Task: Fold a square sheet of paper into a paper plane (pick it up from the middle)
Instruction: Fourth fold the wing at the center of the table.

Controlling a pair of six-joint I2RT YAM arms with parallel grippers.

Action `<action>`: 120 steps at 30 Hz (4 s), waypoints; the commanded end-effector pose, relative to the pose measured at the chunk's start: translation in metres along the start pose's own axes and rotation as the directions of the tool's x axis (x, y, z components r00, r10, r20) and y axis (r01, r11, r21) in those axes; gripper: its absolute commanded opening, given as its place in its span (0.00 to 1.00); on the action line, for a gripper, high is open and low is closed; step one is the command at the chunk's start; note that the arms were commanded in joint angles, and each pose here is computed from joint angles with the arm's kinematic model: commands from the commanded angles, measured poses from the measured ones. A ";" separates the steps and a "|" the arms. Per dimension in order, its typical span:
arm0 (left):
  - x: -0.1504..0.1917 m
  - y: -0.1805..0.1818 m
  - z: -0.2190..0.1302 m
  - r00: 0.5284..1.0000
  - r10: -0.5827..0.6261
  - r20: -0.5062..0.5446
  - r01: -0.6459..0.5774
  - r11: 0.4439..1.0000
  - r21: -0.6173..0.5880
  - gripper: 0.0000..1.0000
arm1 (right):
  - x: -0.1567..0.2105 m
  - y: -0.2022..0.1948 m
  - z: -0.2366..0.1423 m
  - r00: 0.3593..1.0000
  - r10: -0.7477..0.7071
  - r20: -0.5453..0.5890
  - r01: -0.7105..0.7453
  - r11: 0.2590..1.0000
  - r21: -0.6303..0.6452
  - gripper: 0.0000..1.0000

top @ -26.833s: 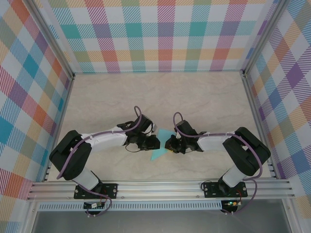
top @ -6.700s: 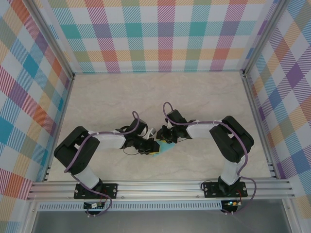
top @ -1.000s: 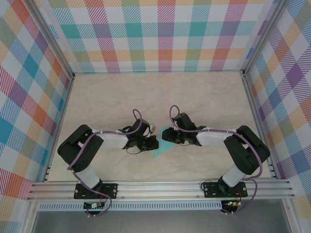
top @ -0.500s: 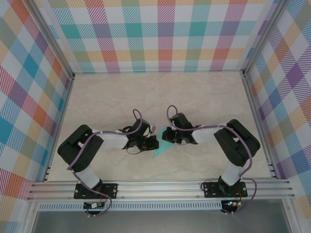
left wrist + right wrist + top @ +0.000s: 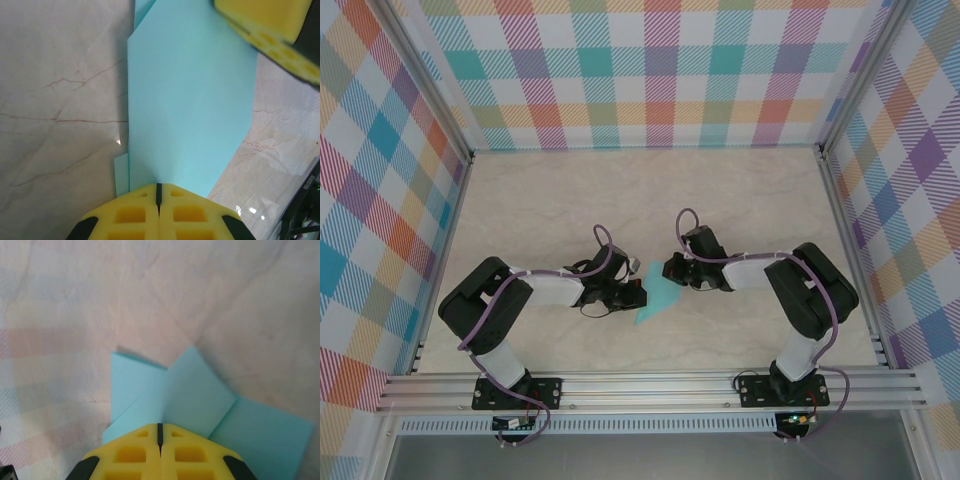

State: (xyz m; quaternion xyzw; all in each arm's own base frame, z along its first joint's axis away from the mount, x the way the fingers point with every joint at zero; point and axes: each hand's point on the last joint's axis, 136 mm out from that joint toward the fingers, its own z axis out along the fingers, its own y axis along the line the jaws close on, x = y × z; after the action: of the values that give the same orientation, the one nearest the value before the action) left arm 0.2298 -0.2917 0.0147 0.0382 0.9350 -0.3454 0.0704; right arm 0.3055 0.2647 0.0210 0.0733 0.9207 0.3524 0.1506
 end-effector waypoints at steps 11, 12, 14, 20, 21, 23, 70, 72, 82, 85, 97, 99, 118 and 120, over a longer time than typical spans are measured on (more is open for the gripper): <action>0.047 0.079 0.001 0.990 -0.096 -0.103 0.062 0.954 -0.294 0.00 | -0.030 -0.022 -0.002 0.998 0.009 0.055 -0.007 0.999 -0.036 0.00; 0.047 0.079 0.001 0.990 -0.097 -0.102 0.063 0.954 -0.294 0.00 | -0.029 -0.023 -0.001 0.999 0.012 0.051 -0.010 0.999 -0.034 0.00; 0.047 0.079 0.001 0.990 -0.096 -0.102 0.062 0.954 -0.295 0.00 | -0.030 -0.022 -0.002 0.999 0.020 0.049 -0.018 0.999 -0.047 0.00; 0.047 0.079 -0.003 0.991 -0.091 -0.100 0.057 0.952 -0.299 0.00 | -0.026 0.022 -0.020 0.998 -0.040 0.048 0.046 0.991 -0.125 0.00; 0.047 0.079 -0.003 0.991 -0.089 -0.100 0.055 0.952 -0.301 0.00 | -0.021 0.029 -0.019 0.997 -0.058 0.041 0.063 0.990 -0.129 0.00; 0.047 0.080 -0.003 0.991 -0.089 -0.102 0.054 0.951 -0.304 0.00 | -0.009 0.037 -0.014 0.997 -0.081 0.021 0.083 0.988 -0.128 0.00; 0.049 0.079 -0.006 0.991 -0.088 -0.099 0.054 0.952 -0.300 0.00 | -0.050 0.007 -0.038 0.996 -0.015 0.084 0.025 0.993 -0.116 0.00; 0.048 0.079 -0.006 0.991 -0.089 -0.099 0.055 0.952 -0.300 0.00 | -0.045 0.018 -0.043 0.996 -0.035 0.079 0.045 0.990 -0.132 0.00; 0.045 0.075 -0.006 0.992 -0.087 -0.094 0.056 0.955 -0.291 0.00 | -0.001 0.029 -0.005 0.996 -0.068 -0.054 0.061 0.991 -0.120 0.00; 0.044 0.073 -0.008 0.993 -0.083 -0.089 0.054 0.956 -0.289 0.00 | 0.007 0.011 0.003 0.997 -0.038 -0.072 0.032 0.996 -0.080 0.00; 0.019 0.028 -0.020 0.997 -0.048 -0.059 0.036 0.983 -0.178 0.02 | 0.032 -0.032 0.018 0.992 0.023 -0.120 -0.021 1.000 0.017 0.00; 0.008 0.010 -0.026 0.999 -0.034 -0.042 0.028 0.991 -0.132 0.03 | 0.033 -0.034 0.017 0.992 0.024 -0.122 -0.022 1.000 0.021 0.00; -0.033 -0.053 0.005 0.991 -0.045 -0.129 0.063 0.987 0.145 0.06 | 0.037 -0.039 0.015 0.991 0.032 -0.127 -0.028 0.999 0.035 0.00; -0.035 -0.050 0.010 0.990 -0.050 -0.129 0.069 0.988 0.140 0.06 | 0.038 -0.040 0.016 0.991 0.033 -0.130 -0.029 0.999 0.036 0.00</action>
State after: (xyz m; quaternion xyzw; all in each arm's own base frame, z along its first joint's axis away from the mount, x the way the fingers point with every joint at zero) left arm 0.2513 -0.3323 0.0413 0.0384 0.9182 -0.3943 -0.0028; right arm 0.2973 0.2769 0.0173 0.0403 0.9050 0.4032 0.1292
